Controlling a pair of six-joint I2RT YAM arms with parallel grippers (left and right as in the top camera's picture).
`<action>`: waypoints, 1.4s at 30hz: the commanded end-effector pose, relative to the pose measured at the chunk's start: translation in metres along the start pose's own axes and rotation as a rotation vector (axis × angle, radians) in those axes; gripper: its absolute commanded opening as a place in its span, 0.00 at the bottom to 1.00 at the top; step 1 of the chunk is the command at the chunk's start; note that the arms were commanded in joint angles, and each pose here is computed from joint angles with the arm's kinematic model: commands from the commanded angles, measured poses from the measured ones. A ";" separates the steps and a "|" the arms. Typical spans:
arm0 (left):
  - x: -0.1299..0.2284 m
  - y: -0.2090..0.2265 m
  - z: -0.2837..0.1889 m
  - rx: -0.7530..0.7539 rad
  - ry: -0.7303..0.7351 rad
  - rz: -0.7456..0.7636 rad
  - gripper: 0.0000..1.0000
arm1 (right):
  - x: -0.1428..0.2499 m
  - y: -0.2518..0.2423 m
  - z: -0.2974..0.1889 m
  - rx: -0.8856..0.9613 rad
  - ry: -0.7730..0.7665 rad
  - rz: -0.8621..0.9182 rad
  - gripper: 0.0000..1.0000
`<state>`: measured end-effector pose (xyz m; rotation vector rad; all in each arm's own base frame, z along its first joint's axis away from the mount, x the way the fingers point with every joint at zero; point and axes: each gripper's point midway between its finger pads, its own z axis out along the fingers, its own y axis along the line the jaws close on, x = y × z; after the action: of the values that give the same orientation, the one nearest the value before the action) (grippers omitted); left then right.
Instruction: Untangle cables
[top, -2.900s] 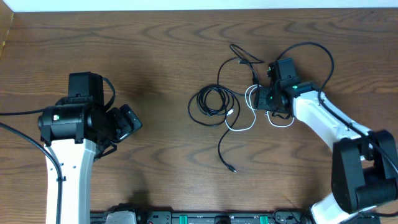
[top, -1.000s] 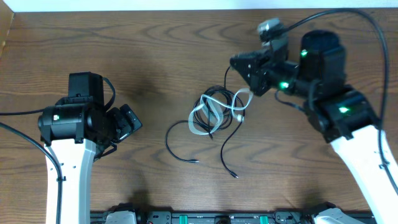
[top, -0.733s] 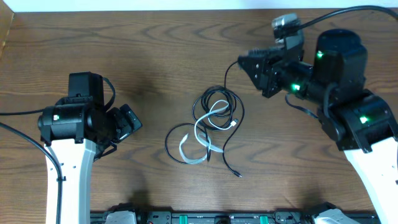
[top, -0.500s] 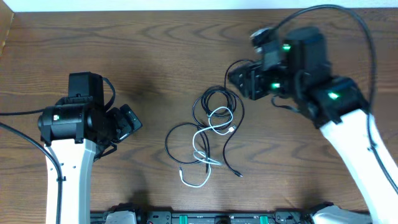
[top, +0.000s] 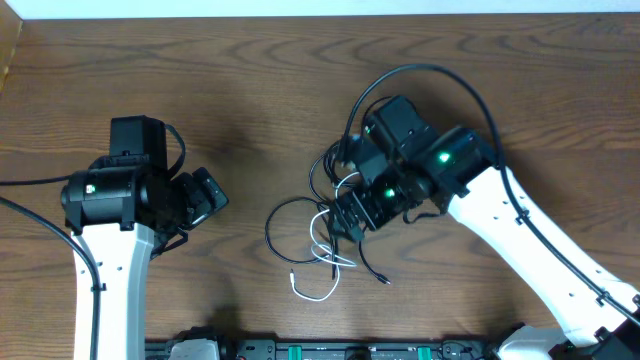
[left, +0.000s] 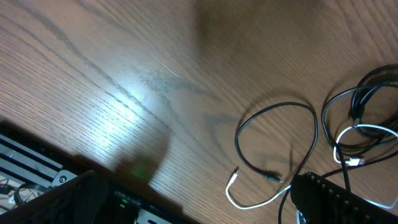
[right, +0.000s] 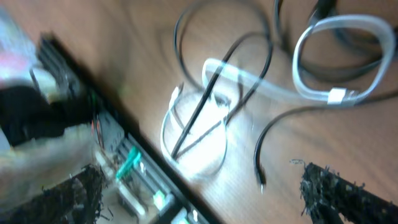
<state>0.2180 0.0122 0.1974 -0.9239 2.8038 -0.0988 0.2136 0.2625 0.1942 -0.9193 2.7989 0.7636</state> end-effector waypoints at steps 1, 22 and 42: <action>0.000 0.002 0.001 -0.005 0.003 -0.011 0.99 | 0.017 0.015 0.004 -0.014 0.060 -0.164 0.99; 0.000 0.002 0.001 -0.005 0.003 -0.011 0.99 | 0.044 0.015 0.096 0.152 0.128 -0.294 0.49; 0.000 0.002 0.001 -0.005 0.003 -0.011 0.99 | -0.019 0.051 0.044 0.084 -0.102 -0.281 0.01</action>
<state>0.2181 0.0122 0.1974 -0.9232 2.8036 -0.0988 0.1719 0.3120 0.1276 -1.2859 2.6622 0.5483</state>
